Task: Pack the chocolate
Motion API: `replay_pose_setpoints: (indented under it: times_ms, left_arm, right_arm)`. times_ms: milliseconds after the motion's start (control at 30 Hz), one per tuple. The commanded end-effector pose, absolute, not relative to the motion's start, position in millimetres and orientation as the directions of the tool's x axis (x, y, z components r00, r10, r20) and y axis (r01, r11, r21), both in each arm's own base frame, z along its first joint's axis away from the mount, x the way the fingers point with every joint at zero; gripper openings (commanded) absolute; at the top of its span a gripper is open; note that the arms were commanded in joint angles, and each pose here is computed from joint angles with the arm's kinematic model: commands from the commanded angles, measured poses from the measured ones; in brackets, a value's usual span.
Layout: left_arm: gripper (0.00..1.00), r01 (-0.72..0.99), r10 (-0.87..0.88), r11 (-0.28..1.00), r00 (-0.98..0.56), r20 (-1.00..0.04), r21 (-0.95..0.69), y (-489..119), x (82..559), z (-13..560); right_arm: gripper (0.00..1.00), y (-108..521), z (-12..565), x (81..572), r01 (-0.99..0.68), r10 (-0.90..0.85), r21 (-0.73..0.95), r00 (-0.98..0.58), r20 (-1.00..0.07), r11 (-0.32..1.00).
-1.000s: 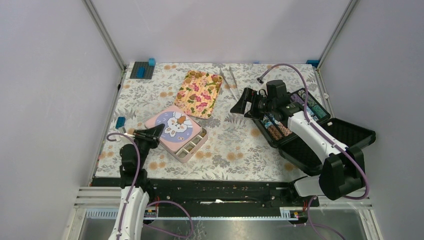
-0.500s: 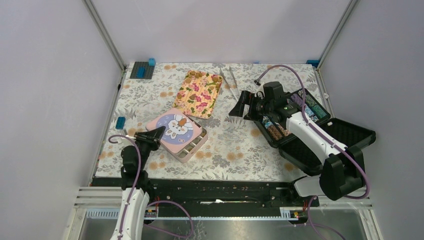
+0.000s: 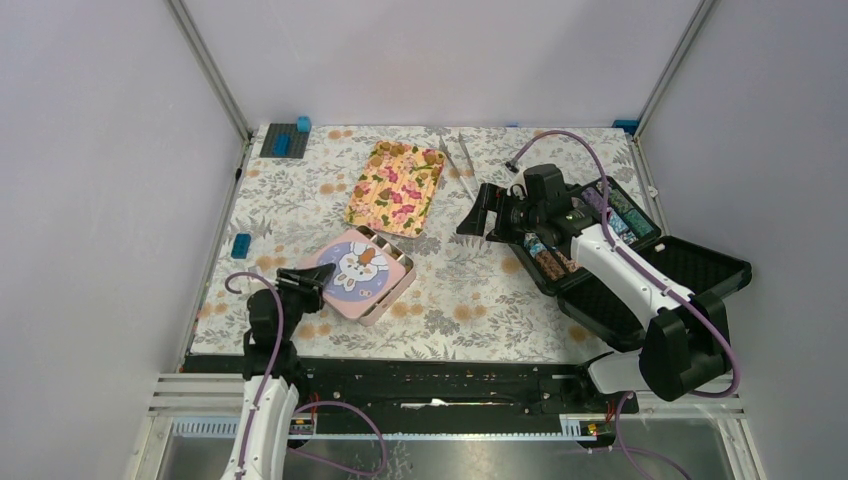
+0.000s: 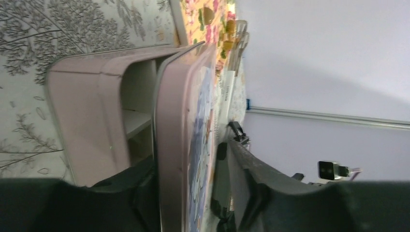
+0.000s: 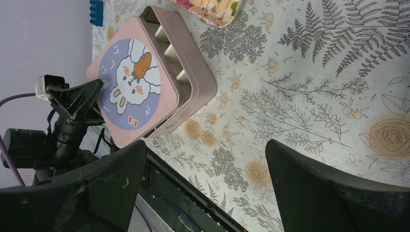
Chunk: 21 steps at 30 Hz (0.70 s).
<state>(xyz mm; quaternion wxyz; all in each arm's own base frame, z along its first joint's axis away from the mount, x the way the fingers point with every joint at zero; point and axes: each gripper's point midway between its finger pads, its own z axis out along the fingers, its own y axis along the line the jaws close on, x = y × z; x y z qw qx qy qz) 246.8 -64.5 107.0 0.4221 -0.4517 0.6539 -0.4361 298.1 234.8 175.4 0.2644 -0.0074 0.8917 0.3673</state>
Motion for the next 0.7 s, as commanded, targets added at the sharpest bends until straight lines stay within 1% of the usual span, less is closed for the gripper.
replay_pose_setpoints:
  times_ms: [0, 133, 200, 233, 267, 400, 533, 667]
  left_arm:
    - [0.51, -0.238, -0.957, 0.248, -0.213, -0.199, -0.939, -58.1, 245.9, 118.8]
    - [0.66, -0.285, -0.951, 0.282, -0.207, -0.229, -0.916, -53.3, 241.2, 119.1]
    - [0.82, -0.304, -0.947, 0.299, -0.209, -0.243, -0.904, -51.5, 238.9, 118.5]
    - [0.88, -0.315, -0.946, 0.303, -0.212, -0.245, -0.899, -51.2, 237.8, 117.2]
    - [0.92, -0.321, -0.944, 0.310, -0.215, -0.249, -0.895, -51.1, 237.1, 116.7]
    - [0.99, -0.339, -0.941, 0.317, -0.233, -0.247, -0.886, -52.6, 235.1, 114.6]
    - [0.99, -0.369, -0.934, 0.337, -0.248, -0.257, -0.866, -51.7, 232.8, 112.7]
    - [0.99, -0.428, -0.918, 0.384, -0.276, -0.286, -0.818, -47.8, 228.2, 107.6]
  right_arm:
    - [1.00, 238.1, 197.6, 301.4, -0.254, 0.185, 0.643, -0.825, -0.534, 0.723]
    - [1.00, 239.8, 199.1, 300.9, -0.256, 0.186, 0.644, -0.824, -0.536, 0.721]
    - [1.00, 242.9, 201.6, 300.0, -0.261, 0.186, 0.650, -0.824, -0.536, 0.714]
    - [1.00, 245.8, 203.4, 299.7, -0.268, 0.184, 0.652, -0.823, -0.538, 0.710]
    - [1.00, 249.5, 205.3, 298.5, -0.278, 0.175, 0.647, -0.821, -0.544, 0.710]
    - [1.00, 273.2, 200.0, 291.5, -0.339, 0.074, 0.577, -0.815, -0.574, 0.743]
    - [1.00, 300.8, 191.2, 287.0, -0.386, -0.012, 0.543, -0.823, -0.568, 0.746]
    - [1.00, 322.0, 181.5, 281.2, -0.411, -0.063, 0.548, -0.837, -0.544, 0.728]
